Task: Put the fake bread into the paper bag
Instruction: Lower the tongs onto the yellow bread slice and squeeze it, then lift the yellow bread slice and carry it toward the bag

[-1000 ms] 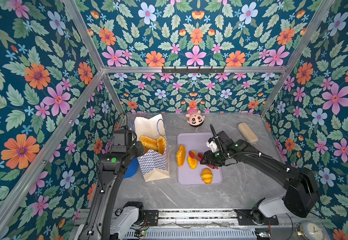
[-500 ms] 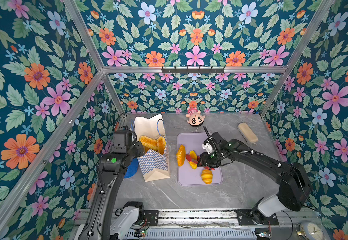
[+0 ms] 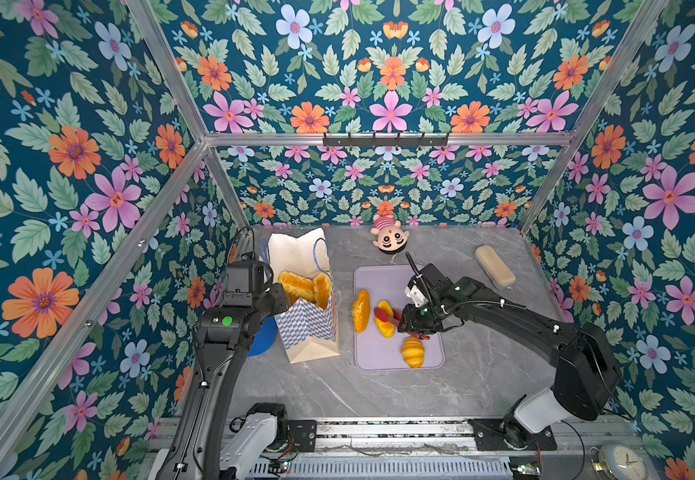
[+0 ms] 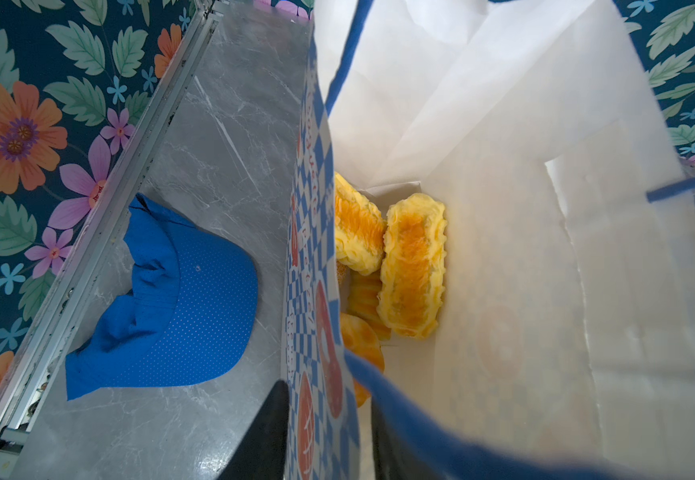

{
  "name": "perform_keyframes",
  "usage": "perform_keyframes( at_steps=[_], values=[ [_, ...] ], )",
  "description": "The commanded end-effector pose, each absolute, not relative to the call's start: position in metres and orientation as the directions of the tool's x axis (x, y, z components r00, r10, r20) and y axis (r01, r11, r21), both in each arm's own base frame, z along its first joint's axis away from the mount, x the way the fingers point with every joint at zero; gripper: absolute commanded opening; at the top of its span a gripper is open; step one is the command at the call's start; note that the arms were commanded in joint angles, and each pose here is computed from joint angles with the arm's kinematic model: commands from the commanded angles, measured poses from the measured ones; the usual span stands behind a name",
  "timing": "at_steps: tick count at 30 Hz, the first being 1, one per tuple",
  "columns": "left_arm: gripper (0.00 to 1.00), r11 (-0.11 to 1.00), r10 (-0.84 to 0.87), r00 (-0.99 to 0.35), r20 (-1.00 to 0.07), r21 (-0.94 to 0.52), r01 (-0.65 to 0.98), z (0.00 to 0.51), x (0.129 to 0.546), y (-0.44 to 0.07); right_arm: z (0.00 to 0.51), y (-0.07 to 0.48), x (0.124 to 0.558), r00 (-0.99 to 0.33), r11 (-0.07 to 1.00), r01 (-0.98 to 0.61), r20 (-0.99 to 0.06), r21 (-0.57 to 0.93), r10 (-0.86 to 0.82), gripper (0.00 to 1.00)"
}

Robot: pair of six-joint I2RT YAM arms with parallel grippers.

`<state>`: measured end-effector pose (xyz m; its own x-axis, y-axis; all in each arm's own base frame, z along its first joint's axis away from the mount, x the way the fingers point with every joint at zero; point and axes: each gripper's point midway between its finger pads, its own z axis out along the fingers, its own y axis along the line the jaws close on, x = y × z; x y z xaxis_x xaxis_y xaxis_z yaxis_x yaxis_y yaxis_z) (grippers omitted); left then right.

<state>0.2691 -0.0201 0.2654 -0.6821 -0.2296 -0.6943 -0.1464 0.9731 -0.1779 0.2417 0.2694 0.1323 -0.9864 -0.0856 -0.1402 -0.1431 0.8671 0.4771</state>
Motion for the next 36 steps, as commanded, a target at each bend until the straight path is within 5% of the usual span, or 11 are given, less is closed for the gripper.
perform_keyframes(
  at_steps=[1, 36],
  values=[
    [0.36, 0.973, -0.229, -0.672, -0.705, -0.177, -0.146, 0.270, 0.269, -0.019, 0.142, 0.266, 0.244, -0.982, 0.868, -0.151, -0.173, 0.472, -0.077, 0.41],
    [0.26, 0.973, -0.231, -0.665, -0.710, -0.185, -0.141, 0.273, 0.270, -0.020, 0.328, 0.275, 0.273, -0.856, 0.712, -0.365, -0.518, 0.600, -0.002, 0.39]
  ],
)
